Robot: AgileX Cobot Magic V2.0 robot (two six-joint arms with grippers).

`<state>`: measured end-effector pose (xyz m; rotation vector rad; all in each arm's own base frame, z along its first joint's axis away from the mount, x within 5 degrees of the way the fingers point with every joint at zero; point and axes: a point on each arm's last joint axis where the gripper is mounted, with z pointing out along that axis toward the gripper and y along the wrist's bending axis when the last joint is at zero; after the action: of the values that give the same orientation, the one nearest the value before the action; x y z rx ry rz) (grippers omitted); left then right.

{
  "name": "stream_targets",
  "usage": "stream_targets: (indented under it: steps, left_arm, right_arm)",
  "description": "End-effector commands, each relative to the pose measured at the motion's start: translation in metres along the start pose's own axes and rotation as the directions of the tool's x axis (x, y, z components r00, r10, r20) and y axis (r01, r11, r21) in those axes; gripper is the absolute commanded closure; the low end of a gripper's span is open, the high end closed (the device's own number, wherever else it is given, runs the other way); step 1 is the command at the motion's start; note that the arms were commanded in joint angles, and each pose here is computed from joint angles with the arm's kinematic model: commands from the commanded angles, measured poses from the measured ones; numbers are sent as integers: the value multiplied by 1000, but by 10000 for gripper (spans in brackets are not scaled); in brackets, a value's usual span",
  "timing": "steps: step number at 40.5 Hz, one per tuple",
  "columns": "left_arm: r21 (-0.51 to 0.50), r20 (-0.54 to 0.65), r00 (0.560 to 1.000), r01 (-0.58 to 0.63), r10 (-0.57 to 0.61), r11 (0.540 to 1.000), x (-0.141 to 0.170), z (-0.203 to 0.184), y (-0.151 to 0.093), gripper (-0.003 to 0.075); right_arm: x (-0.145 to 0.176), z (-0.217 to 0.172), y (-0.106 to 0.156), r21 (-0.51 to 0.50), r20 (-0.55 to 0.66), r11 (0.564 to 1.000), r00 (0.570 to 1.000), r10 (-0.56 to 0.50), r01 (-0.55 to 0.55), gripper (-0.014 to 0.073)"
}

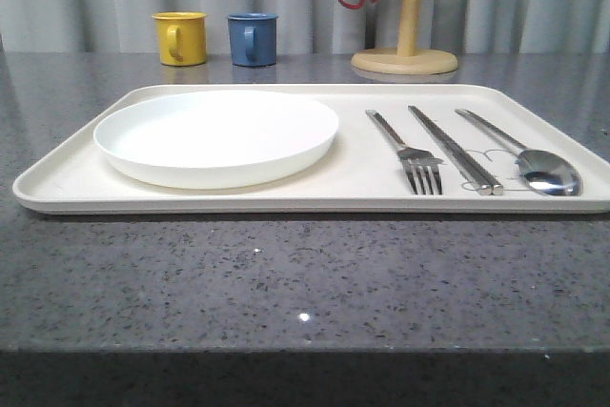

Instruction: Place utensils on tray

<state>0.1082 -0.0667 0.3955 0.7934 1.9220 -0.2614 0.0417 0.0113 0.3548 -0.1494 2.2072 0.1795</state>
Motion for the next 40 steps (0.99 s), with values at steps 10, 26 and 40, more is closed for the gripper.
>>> stream_targets:
  steps: [10,26,40]
  left_arm:
    - [-15,96,995,9,-7,1000,-12,-6,1,740]
    - [-14,125,992,13,-11,1000,-6,-15,-2,740]
    - [-466,356,934,153,26,872,102,-38,-6,740]
  right_arm:
    - [-11,-3,-1,13,86,1000,996,-19,18,662]
    - [-11,-3,-1,13,86,1000,996,-19,18,662]
    - [-11,-3,-1,13,84,1000,996,-19,18,662]
